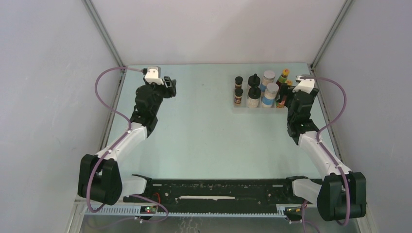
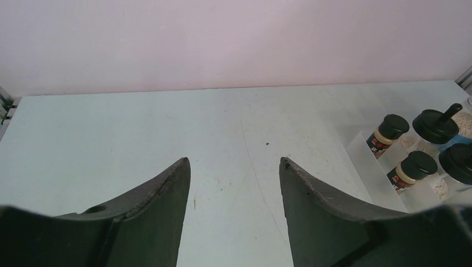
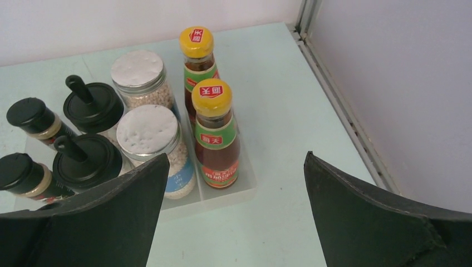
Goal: Organize the condiment bottles
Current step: Reset both arms
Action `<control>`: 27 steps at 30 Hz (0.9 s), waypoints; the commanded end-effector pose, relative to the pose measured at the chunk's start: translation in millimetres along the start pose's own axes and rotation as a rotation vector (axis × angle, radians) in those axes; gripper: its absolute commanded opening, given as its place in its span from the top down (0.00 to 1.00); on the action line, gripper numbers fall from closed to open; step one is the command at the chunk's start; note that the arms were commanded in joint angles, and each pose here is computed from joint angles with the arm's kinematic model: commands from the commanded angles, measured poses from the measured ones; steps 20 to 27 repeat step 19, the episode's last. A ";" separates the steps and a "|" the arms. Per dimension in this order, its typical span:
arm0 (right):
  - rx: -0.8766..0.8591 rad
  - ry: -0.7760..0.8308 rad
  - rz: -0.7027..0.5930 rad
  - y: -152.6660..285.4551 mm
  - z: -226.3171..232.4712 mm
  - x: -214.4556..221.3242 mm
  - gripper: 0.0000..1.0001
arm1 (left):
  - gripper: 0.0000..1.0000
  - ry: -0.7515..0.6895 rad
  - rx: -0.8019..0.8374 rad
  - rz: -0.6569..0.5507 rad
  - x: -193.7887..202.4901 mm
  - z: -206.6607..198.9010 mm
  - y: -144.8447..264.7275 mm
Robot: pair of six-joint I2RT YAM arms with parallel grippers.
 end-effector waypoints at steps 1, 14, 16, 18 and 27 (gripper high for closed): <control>0.025 -0.003 -0.109 2.5 4.4 -35.7 0.00 | 0.35 -0.002 0.005 -0.043 -3.3 1.6 0.4; 0.081 -0.003 -0.160 7.0 0.5 -51.8 0.01 | 0.35 0.007 0.014 -0.046 -2.2 0.1 -0.3; 0.090 -0.014 -0.167 7.9 1.0 -52.5 0.02 | 0.35 0.008 0.014 -0.047 -2.3 -0.1 -0.3; 0.096 -0.011 -0.175 8.3 2.8 -52.9 0.01 | 0.35 0.008 0.013 -0.047 -2.1 0.3 -0.2; 0.100 -0.011 -0.180 8.4 3.7 -53.3 0.00 | 0.35 0.008 0.012 -0.047 -2.0 0.3 -0.2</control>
Point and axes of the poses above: each gripper's point midway between its finger pads, its own y axis back along the fingers, its own z axis along the line the jaws close on, x = y × z, the point moved 7 cm from there along y, back along the fingers, and after that the axes turned 15 degrees about -y, right-handed, at the moved point
